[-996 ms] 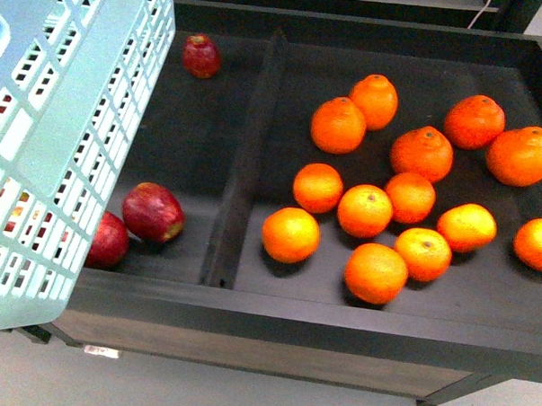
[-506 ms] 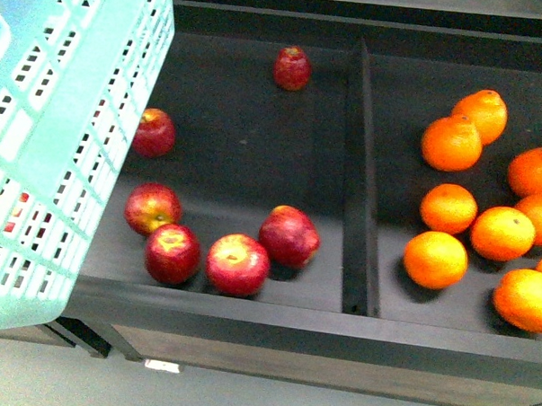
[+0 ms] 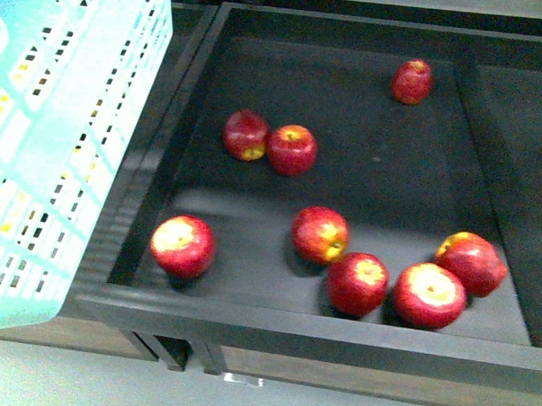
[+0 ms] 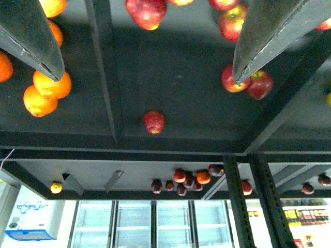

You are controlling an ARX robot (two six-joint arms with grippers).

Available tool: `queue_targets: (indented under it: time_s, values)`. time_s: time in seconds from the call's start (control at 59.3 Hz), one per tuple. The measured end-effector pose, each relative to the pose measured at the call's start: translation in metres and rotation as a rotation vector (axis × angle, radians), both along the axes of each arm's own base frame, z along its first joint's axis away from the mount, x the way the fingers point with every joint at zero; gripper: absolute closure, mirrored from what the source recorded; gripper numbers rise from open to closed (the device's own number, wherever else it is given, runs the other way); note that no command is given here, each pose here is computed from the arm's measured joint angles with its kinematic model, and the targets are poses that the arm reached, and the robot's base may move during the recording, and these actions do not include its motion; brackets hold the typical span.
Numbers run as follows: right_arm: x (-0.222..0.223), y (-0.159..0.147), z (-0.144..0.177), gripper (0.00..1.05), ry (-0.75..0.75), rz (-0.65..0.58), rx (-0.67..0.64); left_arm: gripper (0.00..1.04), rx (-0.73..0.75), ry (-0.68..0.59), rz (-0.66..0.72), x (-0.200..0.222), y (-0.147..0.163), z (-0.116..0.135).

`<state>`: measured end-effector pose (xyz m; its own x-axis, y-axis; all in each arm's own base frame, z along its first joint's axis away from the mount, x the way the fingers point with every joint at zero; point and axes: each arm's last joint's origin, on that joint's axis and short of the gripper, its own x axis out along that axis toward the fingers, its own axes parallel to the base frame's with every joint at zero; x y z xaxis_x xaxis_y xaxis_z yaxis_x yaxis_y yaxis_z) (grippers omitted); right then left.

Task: Pick lemon and mango into basket

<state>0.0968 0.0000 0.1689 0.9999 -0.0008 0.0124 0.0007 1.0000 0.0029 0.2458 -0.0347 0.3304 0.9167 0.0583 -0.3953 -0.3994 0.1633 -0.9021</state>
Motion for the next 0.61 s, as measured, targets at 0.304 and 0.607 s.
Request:
queue_targets:
  time_s: [0.304,0.607]
  values:
    - [0.0000,0.0001,-0.0001,0.09,0.001,0.003,0.000,0.88,0.000,0.000,-0.001,0.0000,0.0000,0.0000]
    - [0.0000,0.0001,0.0000,0.09,0.000,0.002,0.000,0.88,0.001,0.000,0.001,0.0000,0.0000,0.0001]
